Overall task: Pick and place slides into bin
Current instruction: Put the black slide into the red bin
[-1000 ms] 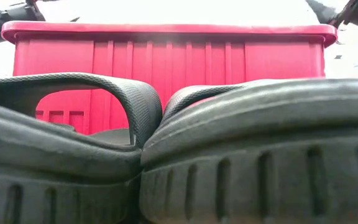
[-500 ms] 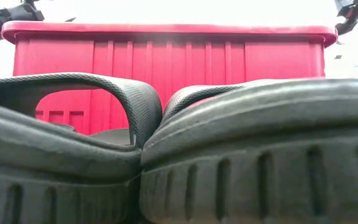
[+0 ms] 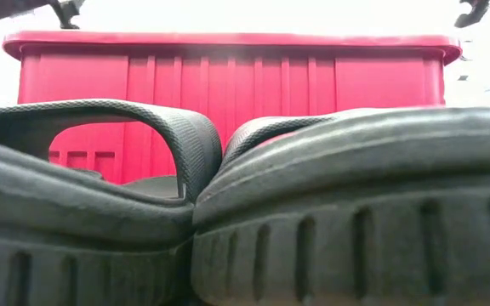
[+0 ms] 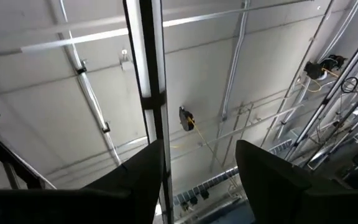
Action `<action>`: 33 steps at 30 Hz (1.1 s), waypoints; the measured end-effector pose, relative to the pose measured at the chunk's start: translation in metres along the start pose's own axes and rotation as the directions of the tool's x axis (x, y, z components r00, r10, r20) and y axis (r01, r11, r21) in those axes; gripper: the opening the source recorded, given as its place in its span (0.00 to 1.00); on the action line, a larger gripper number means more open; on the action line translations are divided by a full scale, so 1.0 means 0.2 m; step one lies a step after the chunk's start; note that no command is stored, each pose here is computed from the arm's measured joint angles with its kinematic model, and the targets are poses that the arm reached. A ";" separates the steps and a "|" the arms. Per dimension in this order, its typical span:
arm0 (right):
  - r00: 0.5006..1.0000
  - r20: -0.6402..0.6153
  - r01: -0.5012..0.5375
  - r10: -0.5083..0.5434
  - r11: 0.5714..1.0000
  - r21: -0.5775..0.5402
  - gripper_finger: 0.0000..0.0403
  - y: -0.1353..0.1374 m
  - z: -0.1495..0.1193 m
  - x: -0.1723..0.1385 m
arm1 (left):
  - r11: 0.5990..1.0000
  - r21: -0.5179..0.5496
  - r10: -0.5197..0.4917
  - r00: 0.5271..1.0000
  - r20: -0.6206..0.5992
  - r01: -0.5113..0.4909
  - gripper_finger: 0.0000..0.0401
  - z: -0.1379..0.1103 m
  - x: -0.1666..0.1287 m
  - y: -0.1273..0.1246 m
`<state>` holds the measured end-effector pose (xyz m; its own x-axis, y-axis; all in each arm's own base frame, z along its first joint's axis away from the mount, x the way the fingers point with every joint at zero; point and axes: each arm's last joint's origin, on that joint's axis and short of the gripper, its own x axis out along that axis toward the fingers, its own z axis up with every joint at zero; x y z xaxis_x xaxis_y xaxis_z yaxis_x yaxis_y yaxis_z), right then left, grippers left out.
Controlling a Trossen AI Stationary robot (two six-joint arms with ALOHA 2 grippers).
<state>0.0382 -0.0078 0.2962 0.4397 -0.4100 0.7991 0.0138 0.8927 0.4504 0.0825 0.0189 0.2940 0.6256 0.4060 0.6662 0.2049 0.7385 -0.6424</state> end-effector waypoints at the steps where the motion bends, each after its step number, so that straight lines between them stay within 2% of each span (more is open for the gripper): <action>1: 1.000 -0.005 0.001 -0.001 1.000 -0.021 0.48 0.02 0.01 0.03 | 1.000 0.029 0.012 1.000 -0.013 -0.011 0.50 0.02 0.03 -0.03; 6: 0.997 0.047 -0.055 0.059 0.994 -0.094 0.48 0.13 0.15 0.20 | 0.980 0.192 0.059 0.996 -0.067 -0.045 0.50 0.16 0.18 -0.22; 9: 0.995 -0.020 -0.104 0.103 0.986 -0.131 0.48 0.19 0.19 0.31 | 0.968 0.245 0.069 0.994 -0.080 -0.047 0.50 0.25 0.27 -0.34; 16: 0.977 -0.195 -0.128 0.086 0.968 -0.215 0.48 0.35 0.29 0.59 | 0.956 0.294 0.010 0.999 -0.052 0.006 0.50 0.40 0.50 -0.59; 22: 0.965 -0.250 -0.139 0.074 0.957 -0.256 0.48 0.47 0.44 0.81 | 0.951 0.302 0.077 0.996 -0.034 -0.063 0.50 0.45 0.68 -0.70; 33: 0.878 -0.478 -0.191 0.017 0.929 -0.318 0.48 0.66 0.60 1.14 | 0.948 0.315 0.050 0.998 -0.039 -0.035 0.50 0.48 0.90 -0.84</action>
<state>0.0325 -0.0060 0.5853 0.8158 -0.2558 0.5187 0.2145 0.9667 0.1394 0.0872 0.0198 0.5581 0.6640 0.4209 0.6180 -0.0650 0.8559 -0.5131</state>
